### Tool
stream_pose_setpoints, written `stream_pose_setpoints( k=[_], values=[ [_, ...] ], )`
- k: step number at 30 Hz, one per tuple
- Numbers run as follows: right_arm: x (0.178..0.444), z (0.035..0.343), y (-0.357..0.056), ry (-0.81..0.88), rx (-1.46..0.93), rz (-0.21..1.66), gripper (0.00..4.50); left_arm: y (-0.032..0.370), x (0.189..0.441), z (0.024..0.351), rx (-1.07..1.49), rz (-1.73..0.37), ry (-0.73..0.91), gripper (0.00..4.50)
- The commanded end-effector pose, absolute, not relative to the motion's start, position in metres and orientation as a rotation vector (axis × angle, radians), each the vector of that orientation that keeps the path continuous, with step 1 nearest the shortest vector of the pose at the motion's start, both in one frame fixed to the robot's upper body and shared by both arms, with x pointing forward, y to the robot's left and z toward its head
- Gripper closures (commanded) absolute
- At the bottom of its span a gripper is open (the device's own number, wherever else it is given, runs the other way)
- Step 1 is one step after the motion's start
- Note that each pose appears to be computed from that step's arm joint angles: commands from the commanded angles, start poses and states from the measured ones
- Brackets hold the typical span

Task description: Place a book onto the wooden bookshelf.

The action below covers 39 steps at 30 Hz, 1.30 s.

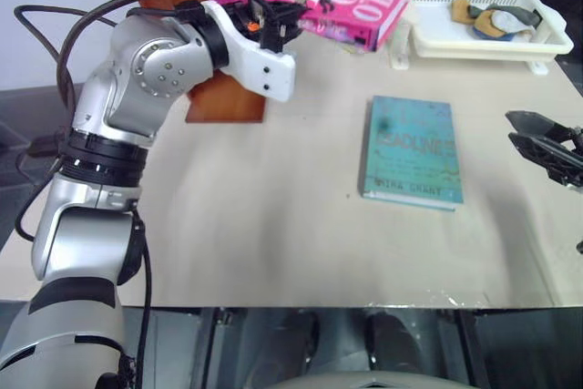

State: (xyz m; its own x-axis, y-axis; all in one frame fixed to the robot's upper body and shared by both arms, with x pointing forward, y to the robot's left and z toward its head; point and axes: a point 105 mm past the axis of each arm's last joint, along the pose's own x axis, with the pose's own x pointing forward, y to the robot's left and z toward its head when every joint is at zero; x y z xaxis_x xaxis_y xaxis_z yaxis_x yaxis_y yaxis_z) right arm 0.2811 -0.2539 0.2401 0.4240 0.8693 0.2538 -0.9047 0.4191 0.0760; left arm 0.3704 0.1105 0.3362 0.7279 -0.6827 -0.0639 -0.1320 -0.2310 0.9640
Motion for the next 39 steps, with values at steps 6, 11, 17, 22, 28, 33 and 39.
stream_pose_setpoints(
  k=[6,11,17,22,28,33,39],
  values=[
    [0.287,0.254,-0.258,-0.236,0.160,1.156,1.32,0.155,0.378,0.359,1.856,-0.532,-0.349,4.26],
    [0.291,0.266,-0.263,-0.237,0.108,1.201,1.32,0.186,0.385,0.365,1.809,-0.472,-0.194,4.26],
    [0.292,0.277,-0.261,-0.263,0.083,1.253,1.32,0.204,0.383,0.354,1.791,-0.484,-0.105,4.26],
    [0.292,0.280,-0.256,-0.260,0.036,1.276,1.32,0.210,0.383,0.353,1.786,-0.473,-0.083,4.26],
    [0.295,0.289,-0.251,-0.288,0.017,1.293,1.32,0.222,0.392,0.353,1.732,-0.421,-0.064,4.26],
    [0.295,0.285,-0.254,-0.284,0.014,1.271,1.32,0.231,0.395,0.358,1.689,-0.393,-0.040,4.26],
    [0.295,0.282,-0.254,-0.282,0.014,1.264,1.32,0.232,0.396,0.359,1.675,-0.397,-0.033,3.29]
  ],
)
